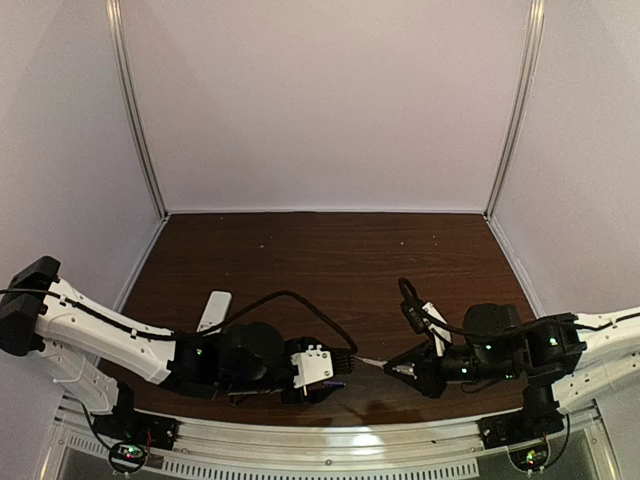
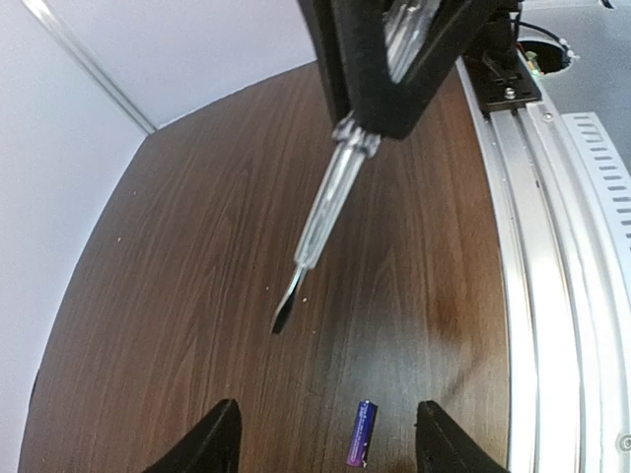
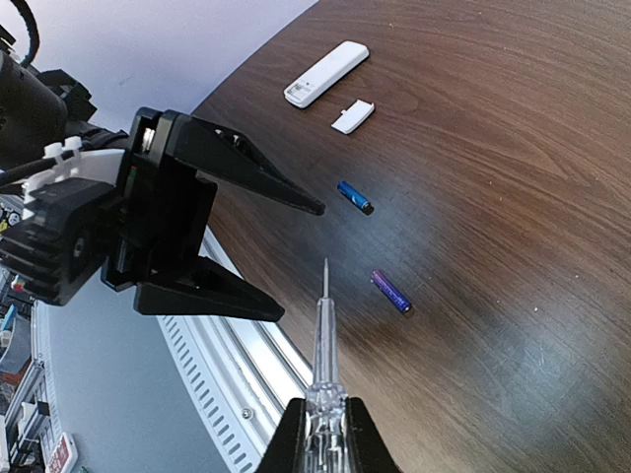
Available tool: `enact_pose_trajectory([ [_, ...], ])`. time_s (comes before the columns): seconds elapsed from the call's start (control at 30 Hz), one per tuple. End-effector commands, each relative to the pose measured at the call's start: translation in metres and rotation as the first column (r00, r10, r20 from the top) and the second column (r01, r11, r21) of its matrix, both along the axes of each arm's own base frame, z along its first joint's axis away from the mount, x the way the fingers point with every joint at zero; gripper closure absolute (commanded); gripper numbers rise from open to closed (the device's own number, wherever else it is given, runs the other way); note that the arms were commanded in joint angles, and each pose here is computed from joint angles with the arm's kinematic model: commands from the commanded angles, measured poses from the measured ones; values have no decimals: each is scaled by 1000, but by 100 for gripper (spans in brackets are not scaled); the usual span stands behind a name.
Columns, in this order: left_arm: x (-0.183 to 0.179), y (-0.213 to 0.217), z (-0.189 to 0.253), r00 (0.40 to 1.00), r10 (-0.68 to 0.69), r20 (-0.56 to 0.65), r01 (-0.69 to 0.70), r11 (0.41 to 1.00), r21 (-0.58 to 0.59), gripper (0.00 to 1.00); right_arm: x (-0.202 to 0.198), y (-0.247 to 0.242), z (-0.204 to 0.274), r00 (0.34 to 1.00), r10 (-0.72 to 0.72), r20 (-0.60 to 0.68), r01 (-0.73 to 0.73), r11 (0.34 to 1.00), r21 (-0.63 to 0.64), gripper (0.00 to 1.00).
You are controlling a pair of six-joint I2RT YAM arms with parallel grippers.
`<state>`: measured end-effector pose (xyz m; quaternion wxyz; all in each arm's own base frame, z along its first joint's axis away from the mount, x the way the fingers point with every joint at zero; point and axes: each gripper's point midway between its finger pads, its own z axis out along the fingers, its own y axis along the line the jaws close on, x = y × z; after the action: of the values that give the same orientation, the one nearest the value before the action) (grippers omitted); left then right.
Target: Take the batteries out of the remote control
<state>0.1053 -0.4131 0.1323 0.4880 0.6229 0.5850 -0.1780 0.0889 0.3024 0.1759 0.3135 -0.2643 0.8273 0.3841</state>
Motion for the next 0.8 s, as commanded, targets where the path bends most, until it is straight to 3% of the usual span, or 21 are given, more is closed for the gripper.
enact_pose_trajectory([
  [0.0,-19,-20,24,987,-149,52,153,986,-69,39,-7,4,-6,999,24,-37,-24,1000,20,100],
  [0.27,-32,-39,25,973,-210,95,215,976,-44,45,-17,13,-12,994,81,-78,-78,996,41,100],
  [0.77,-37,-63,22,966,-224,127,228,974,-19,71,-21,19,-16,990,105,-100,-100,994,54,100],
])
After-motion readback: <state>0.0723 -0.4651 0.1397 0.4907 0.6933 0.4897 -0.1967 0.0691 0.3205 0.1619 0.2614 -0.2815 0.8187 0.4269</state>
